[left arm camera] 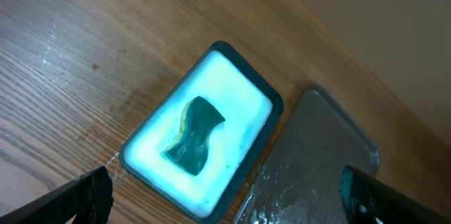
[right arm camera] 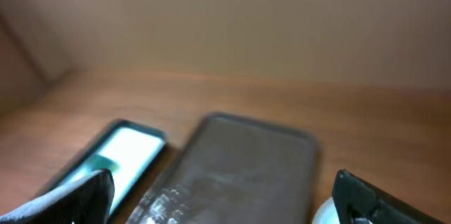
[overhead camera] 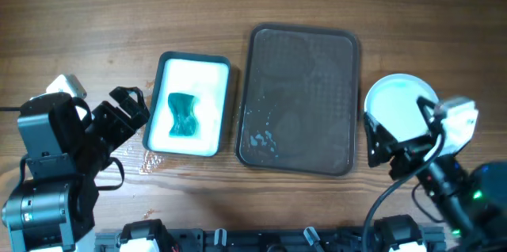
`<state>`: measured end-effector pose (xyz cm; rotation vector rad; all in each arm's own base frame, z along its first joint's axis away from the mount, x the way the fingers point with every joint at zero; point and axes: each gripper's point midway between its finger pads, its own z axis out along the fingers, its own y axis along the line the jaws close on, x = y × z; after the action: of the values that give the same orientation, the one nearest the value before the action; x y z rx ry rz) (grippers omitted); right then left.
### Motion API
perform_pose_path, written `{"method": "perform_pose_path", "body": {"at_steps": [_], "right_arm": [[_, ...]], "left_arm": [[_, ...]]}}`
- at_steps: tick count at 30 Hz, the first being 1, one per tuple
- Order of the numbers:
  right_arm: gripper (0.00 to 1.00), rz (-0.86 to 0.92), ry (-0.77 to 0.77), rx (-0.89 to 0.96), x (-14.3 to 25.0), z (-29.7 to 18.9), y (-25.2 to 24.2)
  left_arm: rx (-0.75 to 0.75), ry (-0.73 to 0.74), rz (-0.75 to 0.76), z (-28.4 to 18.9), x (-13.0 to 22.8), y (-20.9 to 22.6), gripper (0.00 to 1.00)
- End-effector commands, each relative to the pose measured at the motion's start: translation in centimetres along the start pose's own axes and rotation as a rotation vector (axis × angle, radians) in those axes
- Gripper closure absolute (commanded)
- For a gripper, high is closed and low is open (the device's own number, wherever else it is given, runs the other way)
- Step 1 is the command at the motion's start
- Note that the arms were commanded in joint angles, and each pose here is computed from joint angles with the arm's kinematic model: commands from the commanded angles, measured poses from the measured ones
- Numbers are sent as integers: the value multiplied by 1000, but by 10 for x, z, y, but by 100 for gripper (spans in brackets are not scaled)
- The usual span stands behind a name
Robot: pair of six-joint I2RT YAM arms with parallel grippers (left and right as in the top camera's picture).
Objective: Clean dirty plates on tray and stack at the side
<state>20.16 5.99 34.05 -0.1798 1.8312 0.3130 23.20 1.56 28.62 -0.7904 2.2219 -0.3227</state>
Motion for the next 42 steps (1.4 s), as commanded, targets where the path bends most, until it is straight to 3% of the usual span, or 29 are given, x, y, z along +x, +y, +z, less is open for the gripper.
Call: {"method": "perform_pose_path", "body": {"at_steps": [1, 7, 12, 31, 34, 39, 42], "right_arm": [[0, -34, -10, 116, 53, 11, -26], [0, -9, -140, 100, 122, 47, -37], [0, 29, -285, 75, 145, 76, -42], [1, 25, -280, 95, 145, 75, -46], [0, 25, -280, 95, 145, 75, -46], [0, 25, -280, 96, 145, 75, -46], [0, 25, -280, 96, 145, 75, -46]], "left_arm": [[17, -12, -15, -4, -4, -3, 0], [17, -12, -15, -4, -4, -3, 0], [17, -12, -16, -4, -4, -3, 0], [10, -21, 3, -6, -4, -2, 0], [18, -127, 92, -28, -1, 1, 0], [290, -410, 133, -37, -13, -30, 0], [440, -541, 143, -26, -3, -34, 0]]}}
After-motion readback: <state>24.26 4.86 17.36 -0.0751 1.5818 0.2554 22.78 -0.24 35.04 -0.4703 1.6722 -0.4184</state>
